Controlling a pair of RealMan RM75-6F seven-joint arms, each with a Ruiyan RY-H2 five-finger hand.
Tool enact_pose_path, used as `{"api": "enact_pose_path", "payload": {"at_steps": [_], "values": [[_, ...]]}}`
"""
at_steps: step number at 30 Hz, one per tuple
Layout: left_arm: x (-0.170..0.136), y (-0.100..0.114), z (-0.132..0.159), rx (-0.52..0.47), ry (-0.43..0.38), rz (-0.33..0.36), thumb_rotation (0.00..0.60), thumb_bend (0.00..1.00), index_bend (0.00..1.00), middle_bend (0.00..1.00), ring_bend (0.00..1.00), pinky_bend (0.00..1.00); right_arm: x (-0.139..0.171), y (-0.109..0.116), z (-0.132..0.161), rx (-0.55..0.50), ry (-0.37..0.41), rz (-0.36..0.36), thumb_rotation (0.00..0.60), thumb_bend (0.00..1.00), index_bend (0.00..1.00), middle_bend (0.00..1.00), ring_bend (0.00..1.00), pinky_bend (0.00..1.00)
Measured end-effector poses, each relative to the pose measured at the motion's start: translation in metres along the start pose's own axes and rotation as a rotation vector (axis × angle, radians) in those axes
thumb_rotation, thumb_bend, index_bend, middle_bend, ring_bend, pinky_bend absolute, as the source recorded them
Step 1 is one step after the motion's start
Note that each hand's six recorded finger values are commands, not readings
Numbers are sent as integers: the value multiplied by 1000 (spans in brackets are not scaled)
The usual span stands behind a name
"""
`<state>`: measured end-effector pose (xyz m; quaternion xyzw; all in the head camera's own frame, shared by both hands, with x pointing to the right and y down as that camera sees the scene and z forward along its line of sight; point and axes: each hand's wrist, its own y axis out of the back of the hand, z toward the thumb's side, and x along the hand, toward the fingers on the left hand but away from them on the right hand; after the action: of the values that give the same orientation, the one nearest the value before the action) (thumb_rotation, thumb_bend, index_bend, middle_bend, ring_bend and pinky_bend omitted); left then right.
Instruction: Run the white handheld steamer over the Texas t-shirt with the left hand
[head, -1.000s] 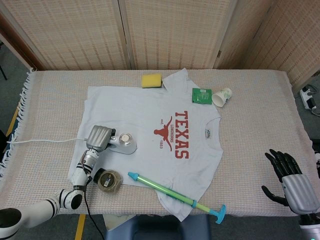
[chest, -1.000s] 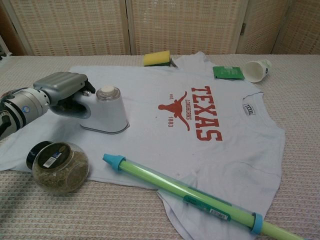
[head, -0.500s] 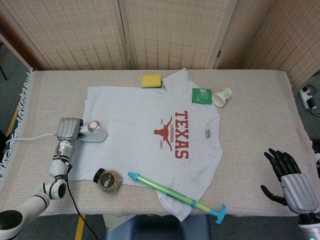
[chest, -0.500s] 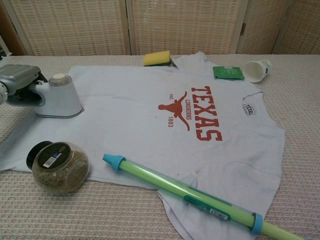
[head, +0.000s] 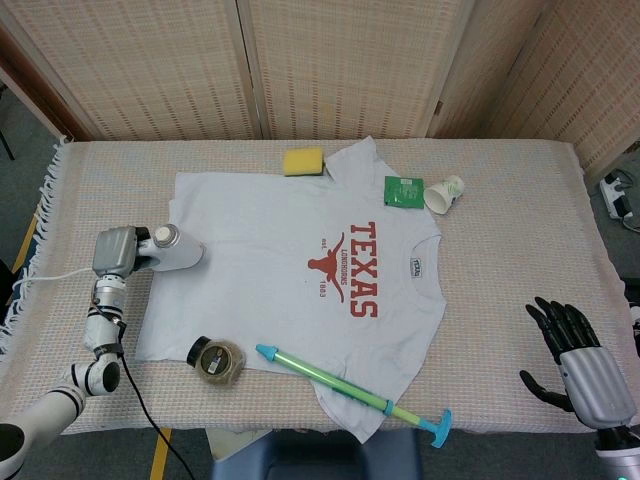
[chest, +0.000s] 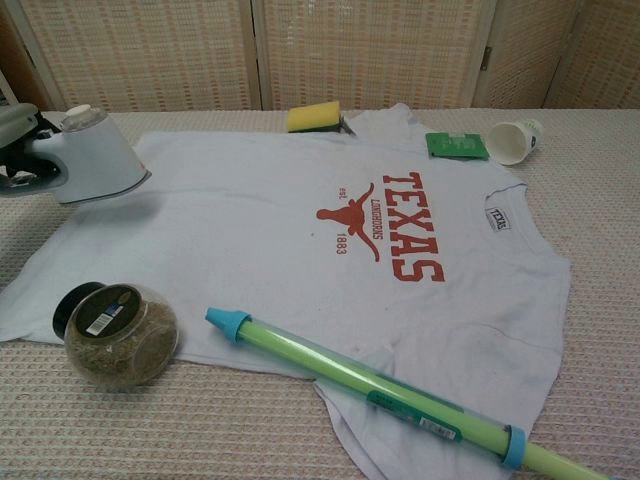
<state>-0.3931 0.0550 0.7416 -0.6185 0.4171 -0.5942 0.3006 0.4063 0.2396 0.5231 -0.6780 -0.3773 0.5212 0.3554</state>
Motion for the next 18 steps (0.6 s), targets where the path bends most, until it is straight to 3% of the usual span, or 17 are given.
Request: {"api": "enact_pose_path", "payload": {"at_steps": [7, 11, 18], "values": [[-15, -8, 65, -8, -154, -15, 600, 918, 691, 803, 870, 721, 3, 0, -5, -4, -11, -2, 600, 232, 0, 15, 0, 0], [-25, -23, 104, 2, -220, -36, 600, 918, 691, 803, 870, 720, 3, -1, -6, -5, -13, -1, 600, 233, 0, 16, 0, 0], [-35, -44, 141, 81, -292, -32, 600, 920, 691, 802, 869, 720, 5, 0, -9, -6, -24, -4, 600, 232, 0, 15, 0, 0]]}}
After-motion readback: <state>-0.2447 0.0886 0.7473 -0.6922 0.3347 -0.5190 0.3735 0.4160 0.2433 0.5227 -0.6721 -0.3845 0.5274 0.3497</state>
